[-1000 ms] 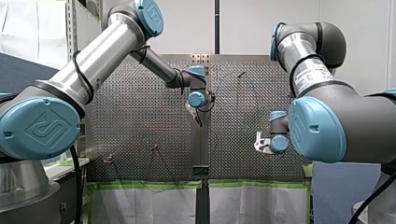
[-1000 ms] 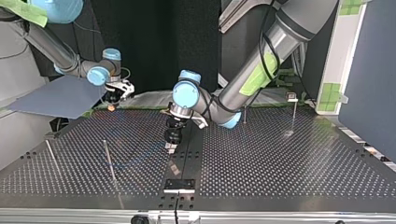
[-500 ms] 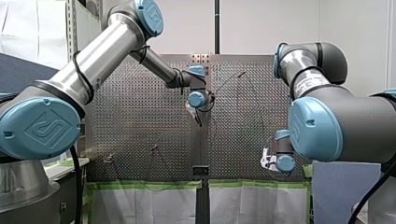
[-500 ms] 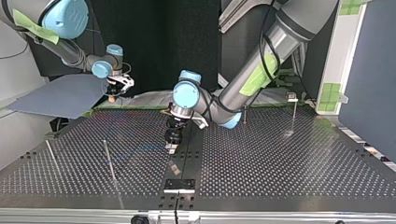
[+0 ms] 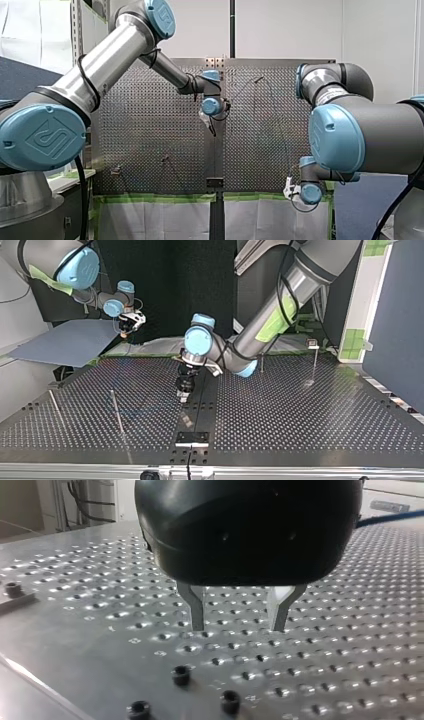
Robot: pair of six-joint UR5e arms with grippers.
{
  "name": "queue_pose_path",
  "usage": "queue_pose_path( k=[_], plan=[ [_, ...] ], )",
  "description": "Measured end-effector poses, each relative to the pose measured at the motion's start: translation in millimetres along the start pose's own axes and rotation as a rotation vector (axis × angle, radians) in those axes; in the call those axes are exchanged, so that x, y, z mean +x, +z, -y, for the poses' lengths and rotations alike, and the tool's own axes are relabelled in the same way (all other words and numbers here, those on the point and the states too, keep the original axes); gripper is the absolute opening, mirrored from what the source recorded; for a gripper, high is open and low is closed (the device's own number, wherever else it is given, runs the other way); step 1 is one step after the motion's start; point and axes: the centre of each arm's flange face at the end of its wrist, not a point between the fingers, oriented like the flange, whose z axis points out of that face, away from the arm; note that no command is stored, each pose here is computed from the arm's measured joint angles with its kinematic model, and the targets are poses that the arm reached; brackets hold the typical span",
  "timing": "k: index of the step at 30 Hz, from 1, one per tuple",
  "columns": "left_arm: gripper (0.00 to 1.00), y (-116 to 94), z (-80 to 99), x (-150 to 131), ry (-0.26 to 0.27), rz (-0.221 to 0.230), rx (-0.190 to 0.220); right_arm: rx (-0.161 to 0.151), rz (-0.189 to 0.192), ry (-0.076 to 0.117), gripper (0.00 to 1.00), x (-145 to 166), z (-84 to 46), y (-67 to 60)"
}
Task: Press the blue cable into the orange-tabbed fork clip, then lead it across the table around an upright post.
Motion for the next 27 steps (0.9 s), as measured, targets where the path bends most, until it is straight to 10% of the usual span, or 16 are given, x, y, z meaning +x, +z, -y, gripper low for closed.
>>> queue_pose_path(
  k=[27],
  plan=[
    [0.62,-31.6,-9.5,20.7,0.023,-0.258,-0.090,-0.015,0.007,0.008,0.00,-1.1,-10.9,1.9]
  ],
)
